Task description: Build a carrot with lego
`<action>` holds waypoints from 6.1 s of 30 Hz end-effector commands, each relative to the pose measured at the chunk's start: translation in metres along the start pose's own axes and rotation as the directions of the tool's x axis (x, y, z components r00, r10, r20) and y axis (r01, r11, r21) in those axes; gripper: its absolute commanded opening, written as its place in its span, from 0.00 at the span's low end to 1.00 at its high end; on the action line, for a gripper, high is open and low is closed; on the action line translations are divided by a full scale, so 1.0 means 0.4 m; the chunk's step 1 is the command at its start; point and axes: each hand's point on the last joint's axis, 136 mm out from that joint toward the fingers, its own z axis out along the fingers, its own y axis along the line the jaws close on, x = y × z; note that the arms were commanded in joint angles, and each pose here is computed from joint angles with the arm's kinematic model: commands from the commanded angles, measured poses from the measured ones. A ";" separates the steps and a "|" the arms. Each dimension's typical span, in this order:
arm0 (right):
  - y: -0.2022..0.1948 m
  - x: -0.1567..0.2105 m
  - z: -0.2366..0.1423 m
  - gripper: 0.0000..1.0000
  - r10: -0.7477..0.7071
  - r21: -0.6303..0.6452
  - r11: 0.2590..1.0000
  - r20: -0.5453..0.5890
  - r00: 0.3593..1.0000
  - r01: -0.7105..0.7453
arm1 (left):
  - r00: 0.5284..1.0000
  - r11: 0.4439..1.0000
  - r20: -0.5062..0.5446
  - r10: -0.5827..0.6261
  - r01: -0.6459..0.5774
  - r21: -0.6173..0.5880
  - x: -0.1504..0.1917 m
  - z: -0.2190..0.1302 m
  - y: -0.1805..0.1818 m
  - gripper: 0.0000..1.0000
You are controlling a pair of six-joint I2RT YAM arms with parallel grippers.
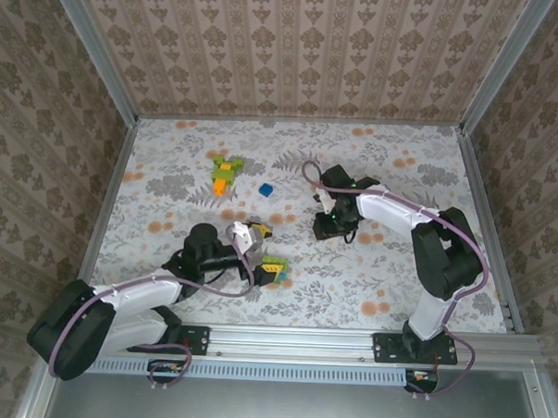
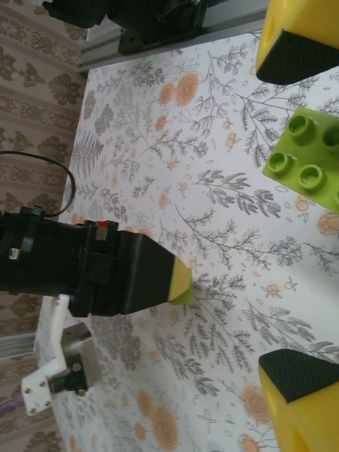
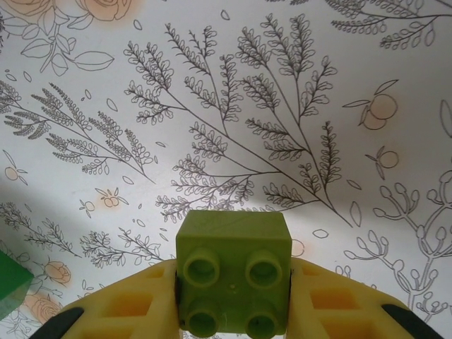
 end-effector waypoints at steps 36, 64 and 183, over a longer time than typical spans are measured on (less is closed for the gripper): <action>0.127 0.041 -0.136 0.26 -0.050 0.062 0.997 0.054 0.997 0.046 | 0.997 0.962 0.020 0.071 -0.074 0.264 0.112 0.025 -0.100 0.63; 0.224 0.127 -0.224 0.21 0.096 0.028 0.995 0.039 0.995 -0.098 | 0.998 0.971 -0.008 0.057 -0.053 0.234 0.139 0.041 -0.077 0.73; 0.275 0.209 -0.127 0.18 0.260 0.221 0.939 0.039 0.965 -0.262 | 0.989 0.982 -0.131 0.071 -0.046 0.183 0.209 0.087 -0.042 0.31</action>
